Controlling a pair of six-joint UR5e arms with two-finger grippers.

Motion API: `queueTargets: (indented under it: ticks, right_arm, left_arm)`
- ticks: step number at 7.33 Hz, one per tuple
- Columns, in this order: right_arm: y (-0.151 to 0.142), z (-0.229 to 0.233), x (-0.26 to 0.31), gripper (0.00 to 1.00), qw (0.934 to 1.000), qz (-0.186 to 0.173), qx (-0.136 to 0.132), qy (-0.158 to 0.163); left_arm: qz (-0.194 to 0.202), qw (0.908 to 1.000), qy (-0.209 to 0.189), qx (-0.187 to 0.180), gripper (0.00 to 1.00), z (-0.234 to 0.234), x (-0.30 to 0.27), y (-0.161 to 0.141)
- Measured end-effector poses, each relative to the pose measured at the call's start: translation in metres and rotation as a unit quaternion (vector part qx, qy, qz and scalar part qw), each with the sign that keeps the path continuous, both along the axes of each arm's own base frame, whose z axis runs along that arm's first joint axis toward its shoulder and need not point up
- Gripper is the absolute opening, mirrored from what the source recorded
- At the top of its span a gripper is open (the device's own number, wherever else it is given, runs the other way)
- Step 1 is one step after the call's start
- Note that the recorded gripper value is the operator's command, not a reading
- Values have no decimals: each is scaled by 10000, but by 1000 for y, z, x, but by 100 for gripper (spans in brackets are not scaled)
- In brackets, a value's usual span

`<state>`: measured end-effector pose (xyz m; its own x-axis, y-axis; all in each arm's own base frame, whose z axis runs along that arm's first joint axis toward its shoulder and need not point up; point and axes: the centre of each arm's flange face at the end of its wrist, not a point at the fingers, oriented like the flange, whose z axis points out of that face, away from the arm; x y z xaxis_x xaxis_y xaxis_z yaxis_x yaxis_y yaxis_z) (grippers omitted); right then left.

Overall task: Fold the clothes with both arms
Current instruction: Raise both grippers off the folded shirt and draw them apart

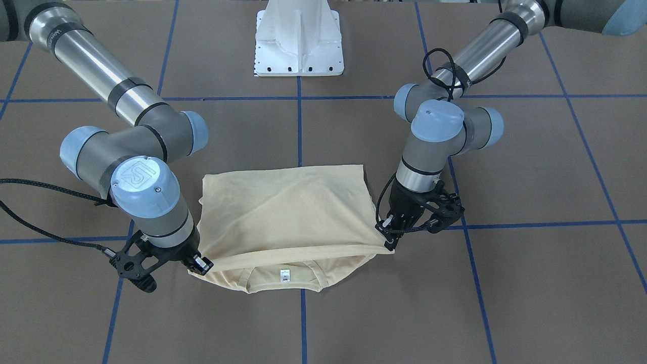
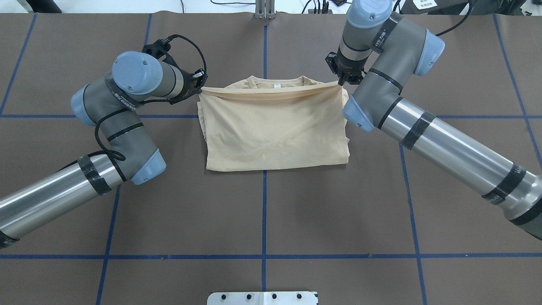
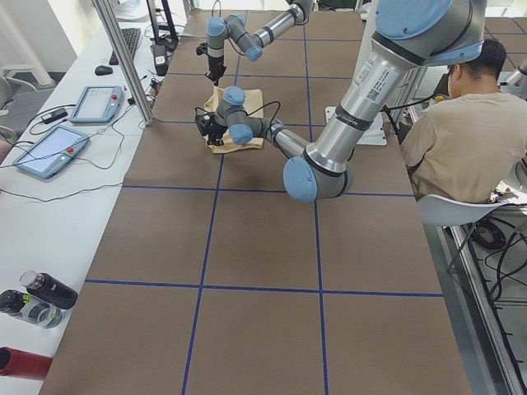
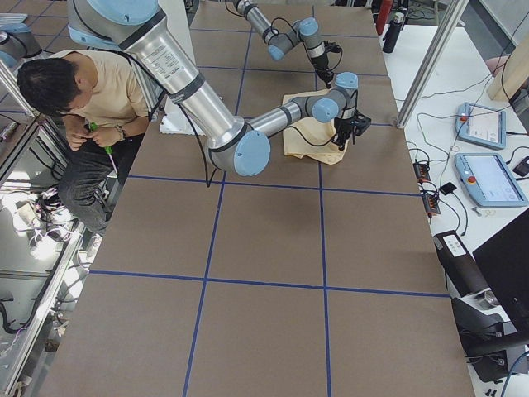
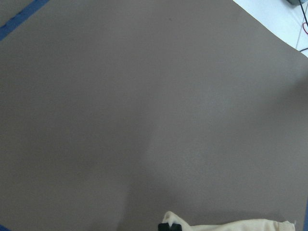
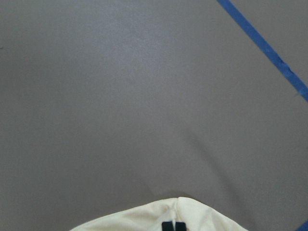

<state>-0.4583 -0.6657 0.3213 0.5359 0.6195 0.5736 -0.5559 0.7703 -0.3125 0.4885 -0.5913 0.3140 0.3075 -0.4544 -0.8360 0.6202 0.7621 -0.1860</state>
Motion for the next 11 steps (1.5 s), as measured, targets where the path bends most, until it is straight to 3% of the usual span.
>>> queueTargets:
  ticks: [1,2,3,5,8,11]
  right_arm:
    - [-1,0,-1,10,10000,4,8,13]
    - [0,-2,-4,36,10000,-8,17,13]
    - [3,-5,-9,43,10000,-26,50,20]
    - [7,-15,-21,66,9996,30,276,62]
    - [15,-29,-15,68,9990,277,343,-101]
    - [95,-5,17,73,9975,430,360,-430]
  left_arm:
    - [3,10000,1,1,18,0,1,0]
    - [5,10000,2,2,28,0,2,-1]
    - [6,10000,7,2,41,-1,2,-1]
    - [6,10000,34,10,43,-1,2,0]
    - [-32,9997,198,163,43,-10,-8,-3]
    - [-189,9987,354,313,43,-25,-35,-16]
